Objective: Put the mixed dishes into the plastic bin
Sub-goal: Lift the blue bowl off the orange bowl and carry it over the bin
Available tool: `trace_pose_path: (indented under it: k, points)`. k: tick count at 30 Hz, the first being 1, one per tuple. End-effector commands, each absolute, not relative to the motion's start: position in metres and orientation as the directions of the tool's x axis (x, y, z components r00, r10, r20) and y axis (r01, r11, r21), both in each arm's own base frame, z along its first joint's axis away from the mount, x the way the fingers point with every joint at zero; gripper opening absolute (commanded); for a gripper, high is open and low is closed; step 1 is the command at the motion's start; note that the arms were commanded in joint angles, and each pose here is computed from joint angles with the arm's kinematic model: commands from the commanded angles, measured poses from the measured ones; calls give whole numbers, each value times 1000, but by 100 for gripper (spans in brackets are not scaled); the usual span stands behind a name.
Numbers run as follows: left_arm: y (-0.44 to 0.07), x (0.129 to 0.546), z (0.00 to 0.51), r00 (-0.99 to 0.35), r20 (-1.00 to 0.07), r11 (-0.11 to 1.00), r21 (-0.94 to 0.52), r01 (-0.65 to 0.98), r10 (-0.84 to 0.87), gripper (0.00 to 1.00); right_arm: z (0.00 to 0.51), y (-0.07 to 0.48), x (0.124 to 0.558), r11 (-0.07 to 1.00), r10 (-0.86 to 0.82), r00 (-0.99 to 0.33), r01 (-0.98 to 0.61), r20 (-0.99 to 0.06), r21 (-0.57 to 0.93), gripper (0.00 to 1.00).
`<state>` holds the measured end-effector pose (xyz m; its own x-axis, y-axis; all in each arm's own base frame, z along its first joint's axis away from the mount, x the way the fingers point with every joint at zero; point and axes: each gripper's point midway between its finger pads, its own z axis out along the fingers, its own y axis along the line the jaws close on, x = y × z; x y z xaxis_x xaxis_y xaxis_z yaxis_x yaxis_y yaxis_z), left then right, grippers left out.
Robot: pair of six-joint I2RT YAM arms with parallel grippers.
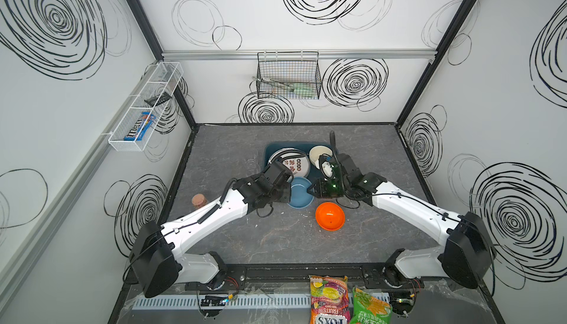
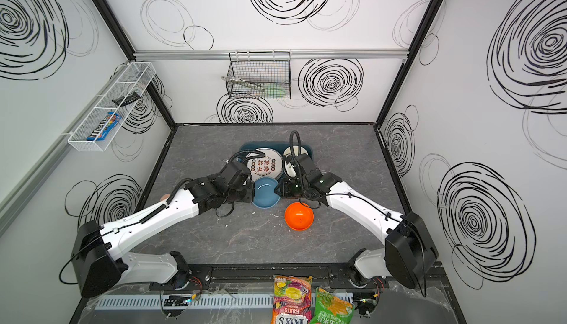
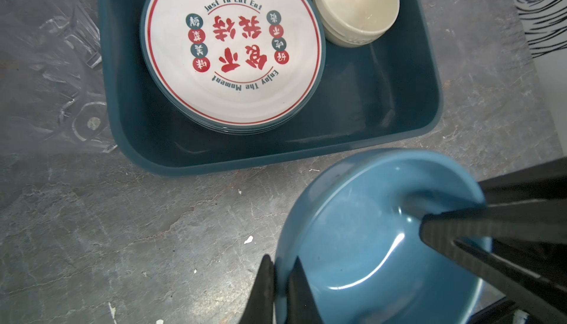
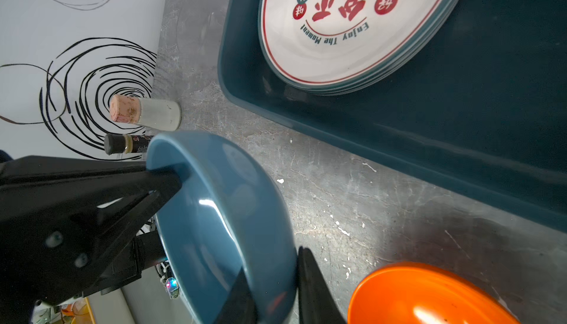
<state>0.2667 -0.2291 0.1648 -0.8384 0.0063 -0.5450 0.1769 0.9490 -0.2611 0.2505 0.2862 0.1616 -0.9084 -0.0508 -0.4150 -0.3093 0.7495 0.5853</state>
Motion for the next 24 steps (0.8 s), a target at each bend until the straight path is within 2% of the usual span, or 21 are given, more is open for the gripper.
trace_pose_path:
  k: [1, 9, 15, 24]
  points:
    - [-232, 268, 185, -817, -575, 930, -320, 182, -38, 12, 168, 280, 265, 782, -24, -890, -300, -455, 546, 14]
    - [-230, 267, 195, -820, -565, 903, -394, 169, -93, 28, 172, 273, 278, 821, -43, -866, -314, -497, 477, 9]
    - [-224, 267, 205, -813, -565, 883, -444, 156, -140, 36, 177, 266, 292, 849, -55, -852, -313, -520, 425, 6]
    - [-208, 259, 205, -808, -555, 851, -507, 140, -198, 59, 170, 246, 315, 892, -32, -865, -251, -500, 377, 5]
